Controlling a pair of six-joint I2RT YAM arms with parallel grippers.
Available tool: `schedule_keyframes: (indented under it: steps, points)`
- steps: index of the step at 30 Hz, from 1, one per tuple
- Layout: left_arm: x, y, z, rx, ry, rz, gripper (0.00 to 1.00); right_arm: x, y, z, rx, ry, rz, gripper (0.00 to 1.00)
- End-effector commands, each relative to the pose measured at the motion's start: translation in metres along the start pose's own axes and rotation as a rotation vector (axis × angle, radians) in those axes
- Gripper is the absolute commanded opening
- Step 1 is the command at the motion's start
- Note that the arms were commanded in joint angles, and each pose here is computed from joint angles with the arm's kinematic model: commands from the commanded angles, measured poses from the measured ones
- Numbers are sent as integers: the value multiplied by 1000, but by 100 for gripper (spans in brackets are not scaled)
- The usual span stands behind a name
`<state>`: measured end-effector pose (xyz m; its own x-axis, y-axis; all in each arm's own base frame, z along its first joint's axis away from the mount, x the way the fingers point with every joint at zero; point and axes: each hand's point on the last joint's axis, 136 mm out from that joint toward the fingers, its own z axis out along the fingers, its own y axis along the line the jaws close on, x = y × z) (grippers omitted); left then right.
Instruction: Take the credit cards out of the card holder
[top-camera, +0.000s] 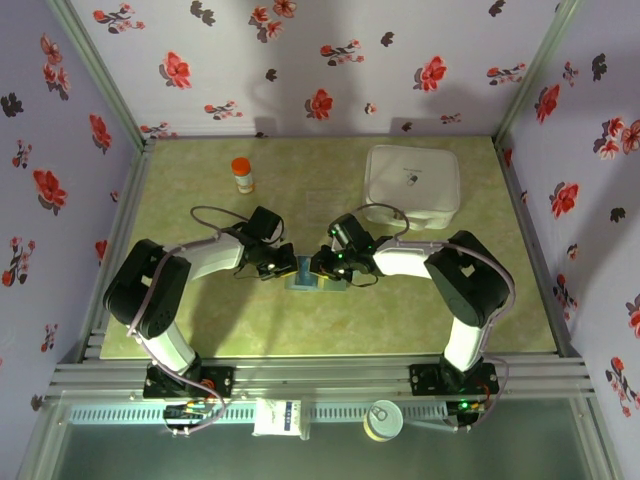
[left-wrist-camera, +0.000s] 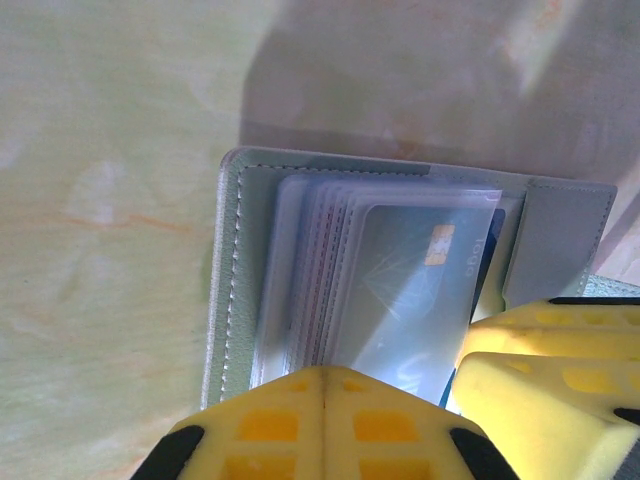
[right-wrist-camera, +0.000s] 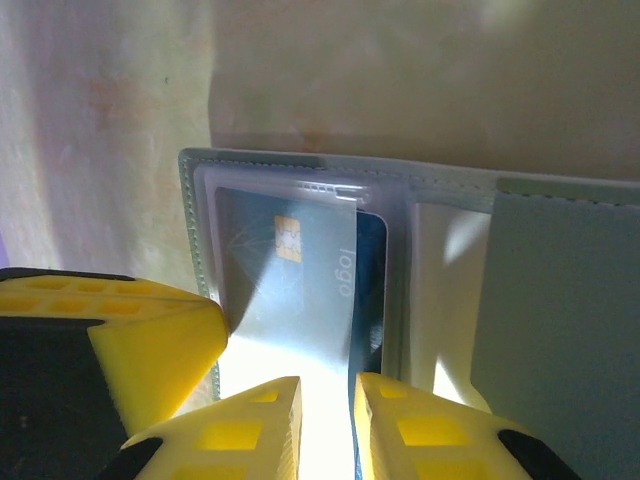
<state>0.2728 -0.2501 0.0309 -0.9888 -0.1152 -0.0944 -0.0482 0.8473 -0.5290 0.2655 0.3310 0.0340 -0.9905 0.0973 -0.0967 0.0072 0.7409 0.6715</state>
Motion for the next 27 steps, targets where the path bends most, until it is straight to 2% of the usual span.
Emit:
schedule_keyframes:
  steps: [1,12,21,27]
  points:
    - [7,16,4,-43,30,-16,4,2,-22,-1,99,6,14,23]
    - [4,9,-3,-29,9,-11,4,-6,-5,-20,67,-48,-33,23]
    - [-5,-9,-20,7,-22,11,5,-5,1,-24,38,-50,-34,26]
    - [-3,-22,-18,36,-9,37,5,-7,-1,-25,28,-50,-16,27]
